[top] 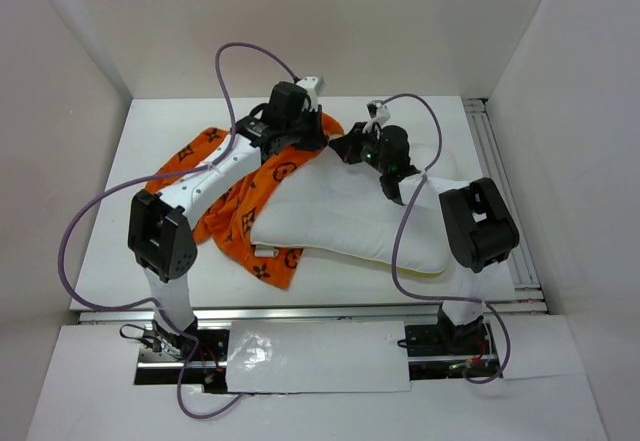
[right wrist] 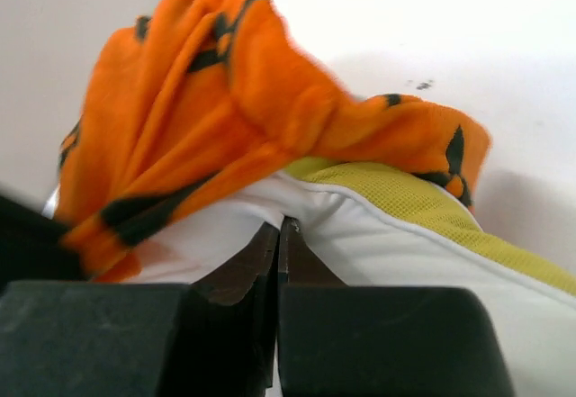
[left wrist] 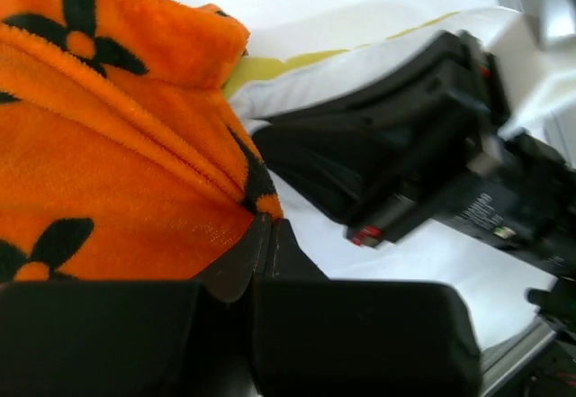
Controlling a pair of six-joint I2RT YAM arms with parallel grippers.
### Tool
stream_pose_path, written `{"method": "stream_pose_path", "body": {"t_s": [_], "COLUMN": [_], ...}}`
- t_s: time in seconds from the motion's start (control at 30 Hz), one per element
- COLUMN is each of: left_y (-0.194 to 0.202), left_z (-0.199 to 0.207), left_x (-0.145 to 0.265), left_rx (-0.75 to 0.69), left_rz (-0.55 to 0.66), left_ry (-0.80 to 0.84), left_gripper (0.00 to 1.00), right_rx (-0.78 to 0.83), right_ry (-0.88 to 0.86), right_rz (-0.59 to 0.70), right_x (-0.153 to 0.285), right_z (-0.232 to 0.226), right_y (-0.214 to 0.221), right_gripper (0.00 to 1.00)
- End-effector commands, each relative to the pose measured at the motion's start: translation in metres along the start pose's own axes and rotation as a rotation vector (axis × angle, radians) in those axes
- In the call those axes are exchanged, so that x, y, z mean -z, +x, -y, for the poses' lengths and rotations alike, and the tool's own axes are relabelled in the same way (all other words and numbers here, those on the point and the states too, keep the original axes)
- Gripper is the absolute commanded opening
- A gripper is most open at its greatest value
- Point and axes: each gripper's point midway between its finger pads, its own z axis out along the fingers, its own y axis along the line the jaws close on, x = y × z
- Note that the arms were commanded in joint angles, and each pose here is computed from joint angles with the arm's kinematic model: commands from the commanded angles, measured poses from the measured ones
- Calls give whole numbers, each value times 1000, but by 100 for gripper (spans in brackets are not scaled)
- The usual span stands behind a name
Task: Put the pillow into the pillowcase
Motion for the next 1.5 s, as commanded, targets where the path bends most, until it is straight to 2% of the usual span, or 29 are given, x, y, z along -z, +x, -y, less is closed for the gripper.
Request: {"method": "stream_pose_path", "body": {"t_s": [0.0, 0.03, 0.07, 0.13, 0.17, 0.2, 0.23, 0.27, 0.33, 0.47, 0.5, 0.53, 0.57, 0.6, 0.63, 0.7, 0.73, 0.8, 0.83, 0.93, 1.0, 1.03, 1.1, 1.23, 1.3, 1.4, 1.47], "left_y": [26, 35, 23, 38, 19, 16, 15, 5, 3, -7, 3, -4, -2, 1, 24, 25, 56, 66, 94, 120, 153, 174, 192, 218, 219, 228, 228], "left_z": [55, 51, 53, 35, 40, 39, 38, 42, 43, 41, 35, 34, 30, 26, 13, -1, -17, -26, -39, -60, -84, -96, -104, -127, -129, -136, -135], "left_x": [-4, -19, -22, -40, -36, -33, -33, -26, -19, 5, 8, 23, 30, 37, 37, 63, 64, 89, 92, 117, 125, 133, 140, 139, 133, 120, 112], "left_rx": [-1, 4, 2, 25, 21, 5, 5, 1, -13, -7, 3, 14, 25, 40, 72, 114, 134, 193, 233, 302, 351, 378, 405, 451, 483, 495, 488], "left_rz": [-95, -121, -104, -186, -152, -148, -144, -112, -87, -39, -56, -25, -20, -14, -55, -6, -59, -35, -82, -100, -145, -179, -201, -180, -167, -198, -196], "left_ry": [229, 218, 208, 107, 103, 94, 84, 98, 108, 83, 63, 46, 28, 6, -39, -109, -162, -201, -250, -324, -415, -463, -497, -538, -504, -493, -470], "left_gripper": [0, 0, 0, 17, 29, 67, 76, 80, 95, 98, 98, 100, 100, 100, 100, 100, 100, 100, 100, 97, 91, 91, 89, 89, 89, 89, 89], "right_rx": [-66, -47, -49, -51, -59, -73, -76, -69, -67, -17, 18, 109, 156, 209, 210, 267, 285, 363, 416, 504, 552, 583, 599, 632, 657, 710, 735], "right_ry": [98, 116, 136, 176, 197, 221, 215, 187, 200, 257, 258, 265, 251, 242, 300, 279, 250, 157, 119, 87, 31, -6, -29, -126, -154, -107, -56], "right_rz": [295, 289, 228, 207, 188, 188, 177, 184, 201, 169, 149, 135, 101, 82, 21, -38, -71, -143, -180, -250, -334, -353, -368, -439, -470, -520, -500], "right_x": [-9, -11, -15, -12, -8, 0, 5, 12, 25, 45, 53, 57, 59, 60, 67, 62, 63, 62, 65, 73, 84, 90, 97, 103, 100, 92, 82], "right_z": [16, 23, 29, 44, 49, 60, 62, 57, 67, 74, 67, 66, 58, 50, 50, 26, 12, -21, -41, -65, -89, -105, -117, -137, -145, -139, -129], "right_y": [-76, -78, -64, -65, -63, -62, -60, -65, -72, -83, -87, -94, -89, -92, -84, -75, -70, -41, -23, 4, 38, 53, 67, 100, 116, 136, 136], "right_gripper": [0, 0, 0, 24, 36, 45, 52, 52, 56, 66, 72, 94, 100, 100, 100, 100, 100, 100, 100, 100, 100, 100, 100, 100, 100, 100, 100]}}
